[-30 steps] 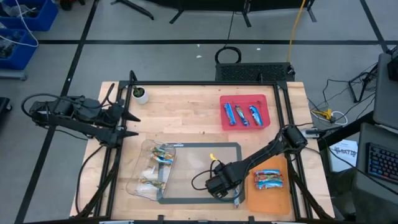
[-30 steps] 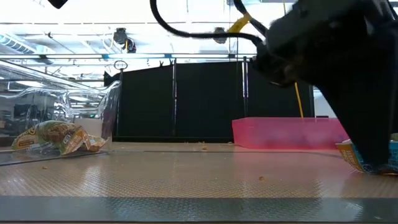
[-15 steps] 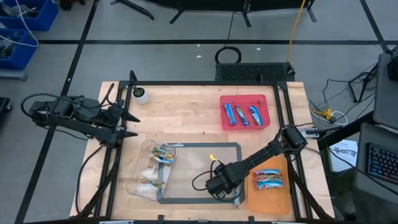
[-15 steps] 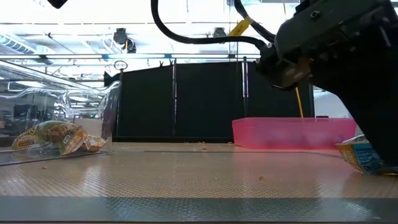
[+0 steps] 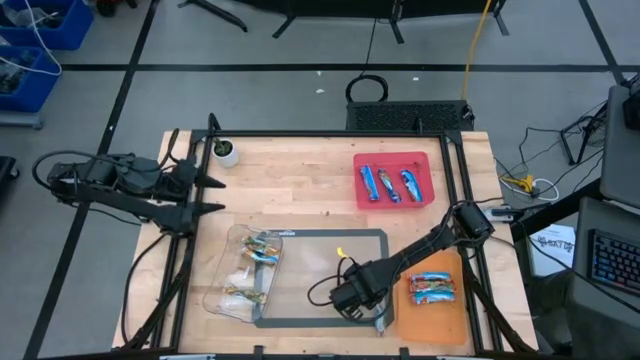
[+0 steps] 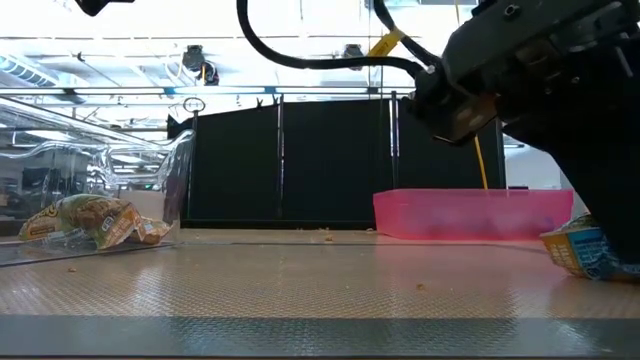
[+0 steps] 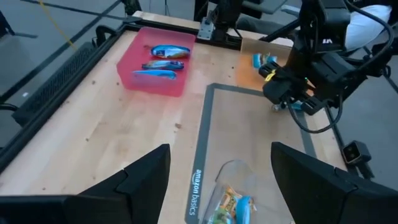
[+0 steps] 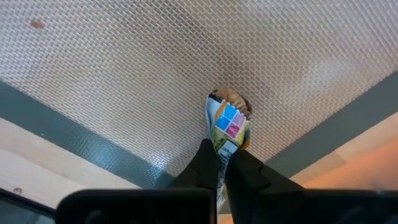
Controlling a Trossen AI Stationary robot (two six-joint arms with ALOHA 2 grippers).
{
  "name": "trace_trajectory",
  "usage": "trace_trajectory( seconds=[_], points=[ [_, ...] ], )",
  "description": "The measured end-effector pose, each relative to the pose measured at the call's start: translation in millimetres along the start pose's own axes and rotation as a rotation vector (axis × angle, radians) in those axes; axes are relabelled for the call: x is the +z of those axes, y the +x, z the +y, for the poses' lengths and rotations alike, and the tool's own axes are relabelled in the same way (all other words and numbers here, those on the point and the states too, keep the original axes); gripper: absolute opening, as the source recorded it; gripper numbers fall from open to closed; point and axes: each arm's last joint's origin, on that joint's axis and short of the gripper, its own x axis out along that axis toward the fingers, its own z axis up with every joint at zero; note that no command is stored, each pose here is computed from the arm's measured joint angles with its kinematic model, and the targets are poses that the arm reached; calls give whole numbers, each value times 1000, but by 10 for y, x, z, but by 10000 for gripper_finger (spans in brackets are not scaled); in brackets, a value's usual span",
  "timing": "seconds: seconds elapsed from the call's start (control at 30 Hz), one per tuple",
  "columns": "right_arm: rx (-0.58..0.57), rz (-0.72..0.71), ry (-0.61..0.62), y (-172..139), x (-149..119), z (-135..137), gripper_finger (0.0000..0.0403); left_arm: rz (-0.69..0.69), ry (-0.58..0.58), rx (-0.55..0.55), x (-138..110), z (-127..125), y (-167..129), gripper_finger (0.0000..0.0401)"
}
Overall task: Pick and place Granola Bars by type
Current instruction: Put the yellow granola bar into the transparent bin
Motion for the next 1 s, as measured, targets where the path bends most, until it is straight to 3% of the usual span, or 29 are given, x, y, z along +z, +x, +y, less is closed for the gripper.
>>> trace_trajectory(
  seconds=[0.53,0.77,1.0],
  points=[
    [74,-96,-18,-483,74,-163,0,2,-10,8,-1,1,5,285],
    [161,-234,-61,-945,106,-351,0,3,-11,8,-1,1,5,277],
    [268,-478,-101,-1545,105,-673,0,-16,-22,2,18,-5,7,280]
  ],
)
